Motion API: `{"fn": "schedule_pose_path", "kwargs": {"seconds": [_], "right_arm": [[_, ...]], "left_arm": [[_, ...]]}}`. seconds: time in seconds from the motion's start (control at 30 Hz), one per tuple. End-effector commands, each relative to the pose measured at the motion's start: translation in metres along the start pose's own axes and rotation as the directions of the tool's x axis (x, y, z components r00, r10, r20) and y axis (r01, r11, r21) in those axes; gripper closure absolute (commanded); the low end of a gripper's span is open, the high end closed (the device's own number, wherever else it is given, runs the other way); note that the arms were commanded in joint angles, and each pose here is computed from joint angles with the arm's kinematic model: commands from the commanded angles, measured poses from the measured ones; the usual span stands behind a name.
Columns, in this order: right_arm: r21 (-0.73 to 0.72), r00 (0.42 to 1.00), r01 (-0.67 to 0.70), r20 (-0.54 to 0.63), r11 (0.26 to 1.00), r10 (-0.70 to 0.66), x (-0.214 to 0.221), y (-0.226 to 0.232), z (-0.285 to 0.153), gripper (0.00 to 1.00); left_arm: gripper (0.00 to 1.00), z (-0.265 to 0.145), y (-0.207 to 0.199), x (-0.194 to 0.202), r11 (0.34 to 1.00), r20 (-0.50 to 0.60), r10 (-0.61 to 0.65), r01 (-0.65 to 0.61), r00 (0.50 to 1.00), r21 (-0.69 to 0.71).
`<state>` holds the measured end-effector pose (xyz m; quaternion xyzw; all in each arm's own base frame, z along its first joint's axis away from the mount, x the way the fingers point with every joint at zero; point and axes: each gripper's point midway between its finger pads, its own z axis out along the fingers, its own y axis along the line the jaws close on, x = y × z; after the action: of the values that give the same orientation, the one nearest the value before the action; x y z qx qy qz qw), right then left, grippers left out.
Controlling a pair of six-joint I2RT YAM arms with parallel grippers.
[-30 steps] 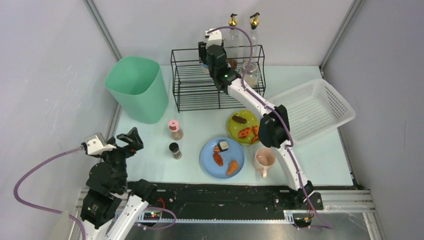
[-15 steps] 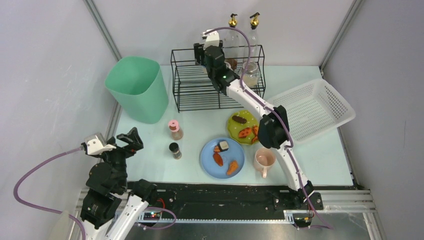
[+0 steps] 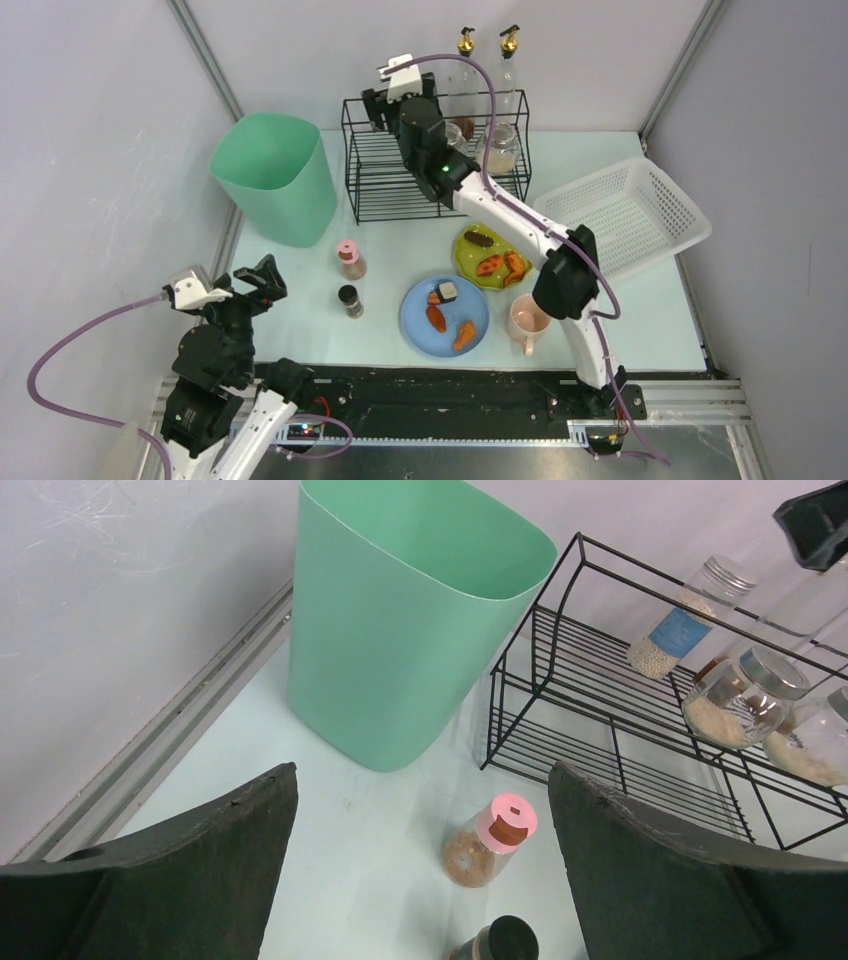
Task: Clear the kitchen counter
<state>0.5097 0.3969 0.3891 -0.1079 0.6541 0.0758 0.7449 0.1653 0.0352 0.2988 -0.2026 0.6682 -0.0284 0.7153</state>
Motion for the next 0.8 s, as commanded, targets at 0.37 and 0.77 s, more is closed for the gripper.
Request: {"fn": "schedule_pose_path", "kwargs": {"seconds": [0.37, 0.77], "right_arm": [[-0.282, 0.991, -0.100, -0.114, 0.954, 0.070, -0.038, 0.056, -0.133, 0.11], [-0.428, 0.905, -0.215, -0.425, 0.878, 0.015, 0.069, 0.107, -0.199, 0.09]], "left_arm": [[0.02, 0.002, -0.001, -0.003, 1.000, 0.016, -0.012, 0.012, 1.000, -0.006], [0.02, 0.004, -0.002, -0.001, 1.000, 0.004, 0.001, -0.001, 1.000, -0.006]]}}
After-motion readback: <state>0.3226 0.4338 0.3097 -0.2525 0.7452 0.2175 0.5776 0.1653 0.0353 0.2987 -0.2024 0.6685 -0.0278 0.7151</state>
